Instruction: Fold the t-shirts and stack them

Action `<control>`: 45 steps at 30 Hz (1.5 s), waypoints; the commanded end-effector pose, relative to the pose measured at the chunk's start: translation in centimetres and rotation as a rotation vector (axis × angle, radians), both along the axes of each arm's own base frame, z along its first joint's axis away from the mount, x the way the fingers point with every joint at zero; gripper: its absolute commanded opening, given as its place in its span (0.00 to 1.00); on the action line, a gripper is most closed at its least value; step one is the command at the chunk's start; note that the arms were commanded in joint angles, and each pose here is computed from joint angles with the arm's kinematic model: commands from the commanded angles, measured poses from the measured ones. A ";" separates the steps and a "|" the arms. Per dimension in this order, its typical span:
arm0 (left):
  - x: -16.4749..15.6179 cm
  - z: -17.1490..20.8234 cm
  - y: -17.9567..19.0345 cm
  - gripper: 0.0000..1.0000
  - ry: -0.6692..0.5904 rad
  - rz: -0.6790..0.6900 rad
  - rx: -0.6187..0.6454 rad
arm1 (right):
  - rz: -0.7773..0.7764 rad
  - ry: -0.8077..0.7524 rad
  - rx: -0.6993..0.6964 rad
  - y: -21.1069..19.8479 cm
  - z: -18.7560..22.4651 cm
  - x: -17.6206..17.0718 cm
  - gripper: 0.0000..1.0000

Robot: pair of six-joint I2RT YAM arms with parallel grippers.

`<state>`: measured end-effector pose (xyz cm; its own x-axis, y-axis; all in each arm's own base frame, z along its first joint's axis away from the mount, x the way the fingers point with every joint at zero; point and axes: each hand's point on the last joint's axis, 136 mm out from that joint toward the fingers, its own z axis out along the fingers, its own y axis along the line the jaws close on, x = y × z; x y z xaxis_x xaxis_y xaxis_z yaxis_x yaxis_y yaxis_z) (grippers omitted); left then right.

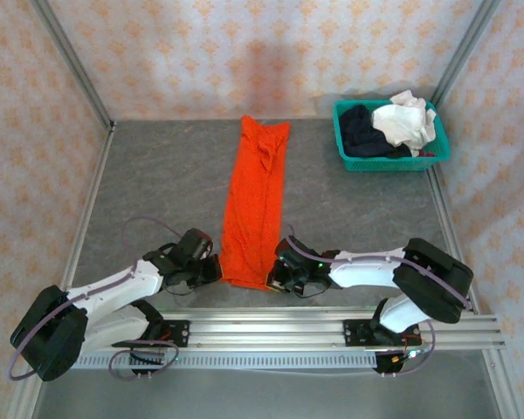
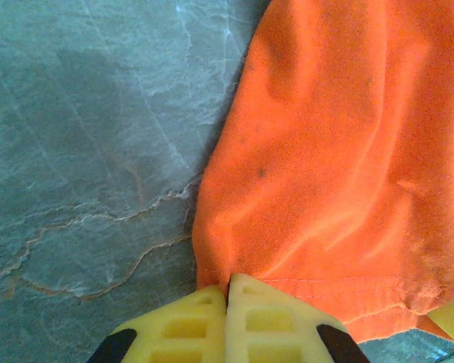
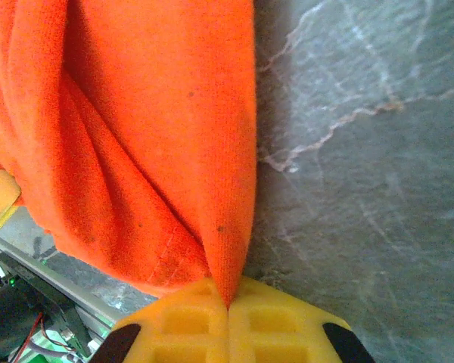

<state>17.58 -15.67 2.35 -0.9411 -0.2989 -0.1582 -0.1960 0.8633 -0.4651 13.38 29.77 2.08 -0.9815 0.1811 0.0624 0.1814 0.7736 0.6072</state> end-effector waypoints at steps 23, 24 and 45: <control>2.0 5.4 -0.2 0.00 -0.091 0.004 0.029 | 0.025 -0.124 0.071 0.2 5.0 1.6 0.00; 2.4 5.8 -0.2 0.00 -0.106 0.008 0.031 | 0.022 -0.138 0.075 0.3 5.5 2.1 0.00; 16.4 12.2 0.3 0.00 -0.404 0.033 0.233 | 0.024 -0.357 -0.012 -1.2 9.3 14.6 0.00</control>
